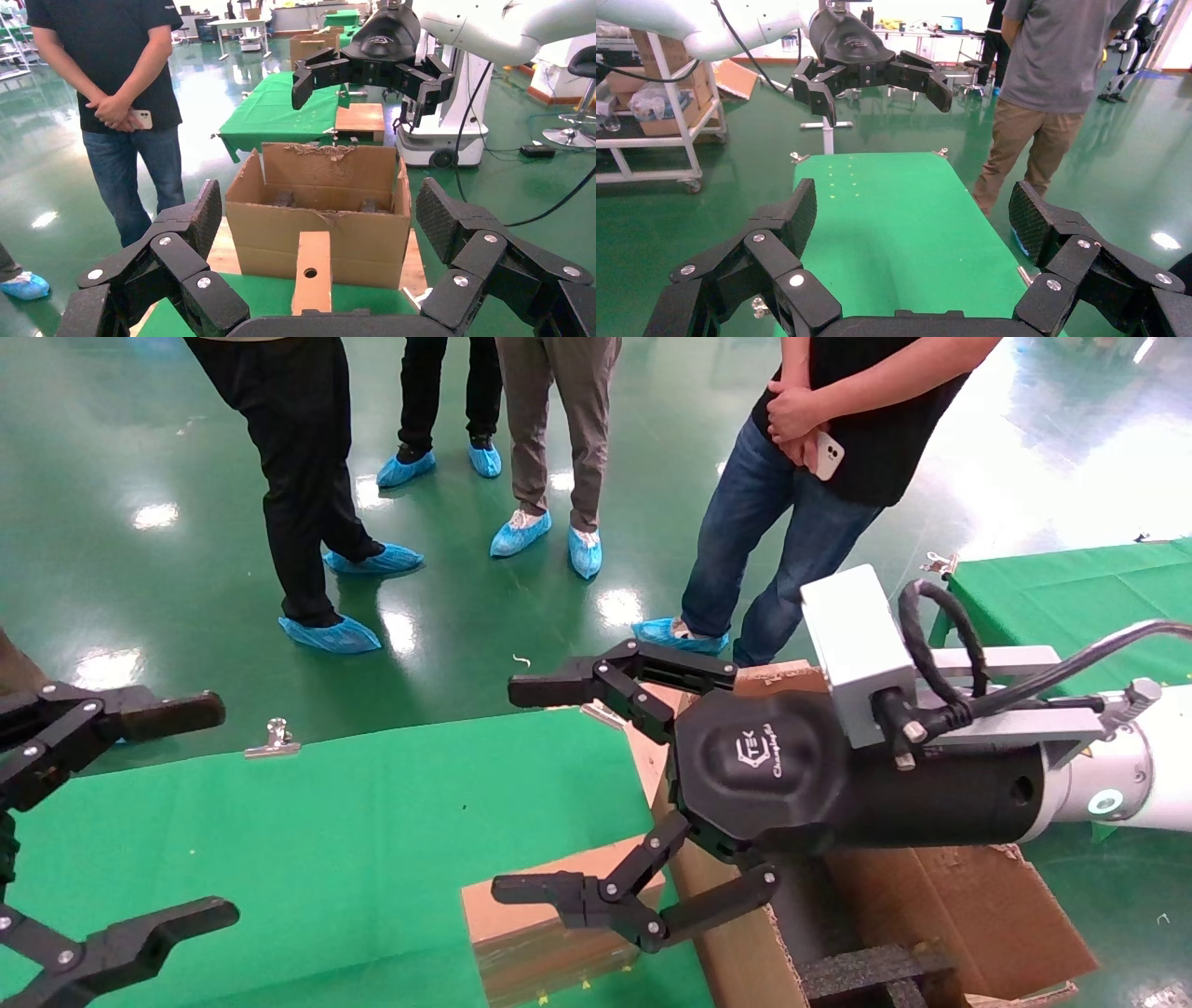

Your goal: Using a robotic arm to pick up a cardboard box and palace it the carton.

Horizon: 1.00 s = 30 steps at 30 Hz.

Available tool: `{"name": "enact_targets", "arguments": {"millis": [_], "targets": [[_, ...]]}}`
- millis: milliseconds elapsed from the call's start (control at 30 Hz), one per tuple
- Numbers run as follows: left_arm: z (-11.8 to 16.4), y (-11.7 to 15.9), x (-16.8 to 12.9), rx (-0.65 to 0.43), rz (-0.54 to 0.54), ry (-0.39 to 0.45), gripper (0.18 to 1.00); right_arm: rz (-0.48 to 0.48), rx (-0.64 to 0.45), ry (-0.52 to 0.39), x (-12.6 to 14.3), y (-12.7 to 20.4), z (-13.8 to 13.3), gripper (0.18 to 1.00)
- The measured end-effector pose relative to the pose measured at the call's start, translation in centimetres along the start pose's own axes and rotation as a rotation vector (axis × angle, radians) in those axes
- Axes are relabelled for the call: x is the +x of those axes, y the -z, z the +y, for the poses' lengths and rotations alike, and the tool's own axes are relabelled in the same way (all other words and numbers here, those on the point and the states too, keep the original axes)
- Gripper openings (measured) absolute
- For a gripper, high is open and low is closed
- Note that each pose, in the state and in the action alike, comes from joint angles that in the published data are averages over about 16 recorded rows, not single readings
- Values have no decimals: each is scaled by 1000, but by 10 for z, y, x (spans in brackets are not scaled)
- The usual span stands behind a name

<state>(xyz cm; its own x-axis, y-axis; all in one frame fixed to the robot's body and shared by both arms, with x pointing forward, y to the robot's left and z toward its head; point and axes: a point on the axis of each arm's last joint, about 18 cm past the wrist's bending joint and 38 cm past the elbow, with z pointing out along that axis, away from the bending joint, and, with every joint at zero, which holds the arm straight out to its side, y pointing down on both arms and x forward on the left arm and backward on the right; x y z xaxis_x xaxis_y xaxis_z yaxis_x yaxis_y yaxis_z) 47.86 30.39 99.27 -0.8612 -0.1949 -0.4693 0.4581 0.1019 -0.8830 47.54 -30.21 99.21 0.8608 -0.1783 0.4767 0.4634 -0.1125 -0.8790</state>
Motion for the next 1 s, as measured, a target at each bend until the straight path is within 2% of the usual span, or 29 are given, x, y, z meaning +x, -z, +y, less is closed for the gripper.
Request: {"name": "enact_targets", "arguments": {"millis": [1000], "targets": [[0,0,0,0,0,0,988,-2,-6,0,0,0,0,1001]]}}
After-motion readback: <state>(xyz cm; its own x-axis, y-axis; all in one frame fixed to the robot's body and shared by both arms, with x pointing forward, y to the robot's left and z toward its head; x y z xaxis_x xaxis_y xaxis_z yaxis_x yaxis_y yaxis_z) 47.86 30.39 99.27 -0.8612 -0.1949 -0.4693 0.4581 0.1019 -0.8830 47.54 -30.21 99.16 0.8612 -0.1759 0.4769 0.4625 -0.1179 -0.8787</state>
